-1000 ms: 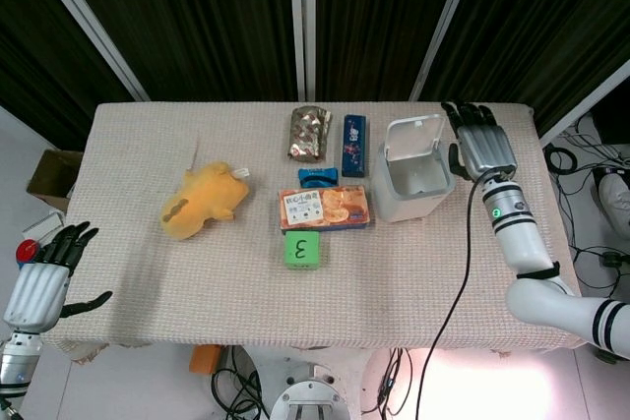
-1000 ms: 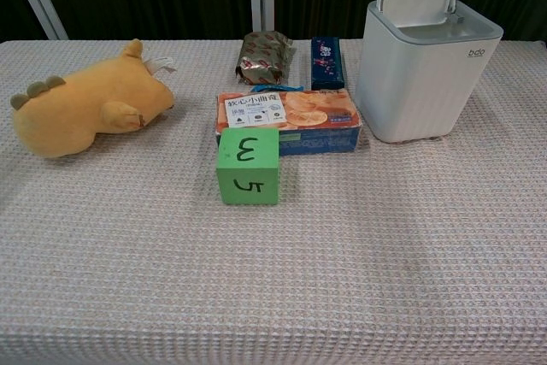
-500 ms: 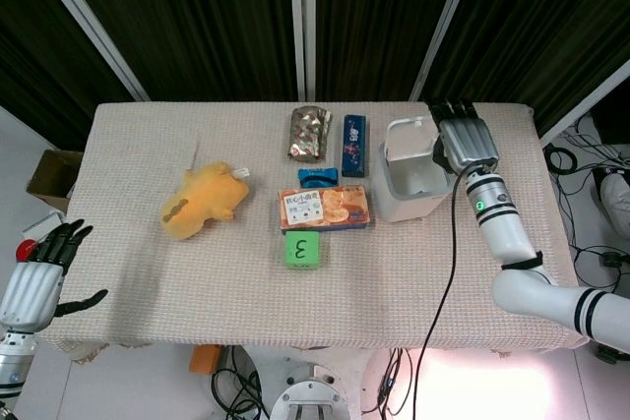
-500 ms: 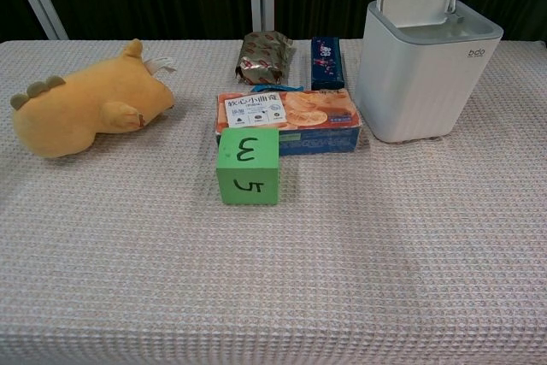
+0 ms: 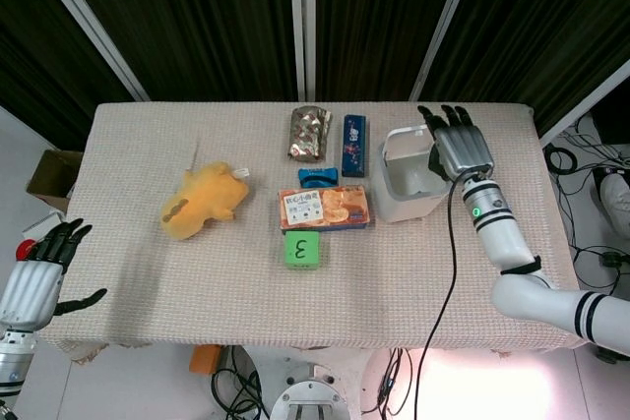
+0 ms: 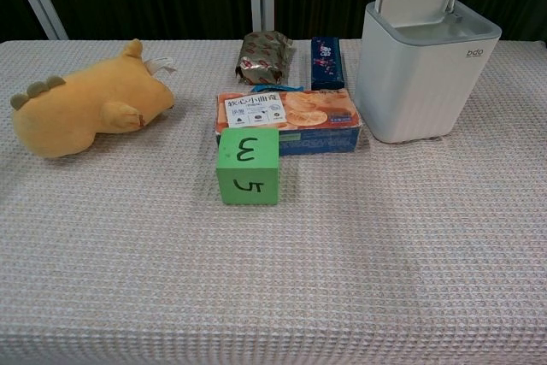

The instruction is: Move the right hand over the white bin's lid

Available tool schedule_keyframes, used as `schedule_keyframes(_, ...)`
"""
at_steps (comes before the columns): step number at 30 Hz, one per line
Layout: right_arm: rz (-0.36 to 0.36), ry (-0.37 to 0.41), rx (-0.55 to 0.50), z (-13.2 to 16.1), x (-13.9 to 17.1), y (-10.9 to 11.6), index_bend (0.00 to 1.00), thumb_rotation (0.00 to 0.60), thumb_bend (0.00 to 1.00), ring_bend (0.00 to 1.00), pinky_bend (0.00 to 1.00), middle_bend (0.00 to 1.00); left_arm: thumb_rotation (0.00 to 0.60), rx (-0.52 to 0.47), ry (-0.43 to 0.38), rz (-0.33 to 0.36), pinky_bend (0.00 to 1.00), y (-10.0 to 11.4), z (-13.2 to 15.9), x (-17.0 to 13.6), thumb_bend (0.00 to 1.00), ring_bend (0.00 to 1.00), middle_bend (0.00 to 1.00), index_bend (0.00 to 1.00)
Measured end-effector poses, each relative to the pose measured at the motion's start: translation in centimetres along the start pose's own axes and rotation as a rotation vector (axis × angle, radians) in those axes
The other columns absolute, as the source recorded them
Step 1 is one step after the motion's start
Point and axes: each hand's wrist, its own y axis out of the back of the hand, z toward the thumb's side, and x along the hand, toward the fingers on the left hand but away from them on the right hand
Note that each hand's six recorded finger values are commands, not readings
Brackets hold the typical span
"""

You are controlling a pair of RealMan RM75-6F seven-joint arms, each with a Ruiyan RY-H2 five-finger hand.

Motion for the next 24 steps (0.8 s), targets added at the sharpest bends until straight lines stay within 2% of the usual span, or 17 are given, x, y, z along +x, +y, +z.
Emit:
schedule_keyframes(5,-0.002,0.05,0.034,0.2,1.5,-0.5,0.0,0.504,1.0,0.0,0.0,0.25,0.509,0.007,0.005,-0.012,0.27,-0.3,0.1,0.0,0.05,0.08,0.07,0.1)
schedule_keyframes(15,0.014,0.142,0.077,-0.2,4.6,-3.0,0.0,0.503,1.0,0.0,0.0,0.26,0.511,0.011,0.006,-0.018,0.27,-0.5,0.2,0.0,0.05,0.08,0.07,0.1)
schedule_keyframes(24,0.038,0.141,0.089,-1.5,5.4,-5.2,0.0,0.504,1.0,0.0,0.0,0.27,0.512,0.011,0.005,-0.023,0.27,-0.6,0.3,0.0,0.05,0.08,0.07,0.1)
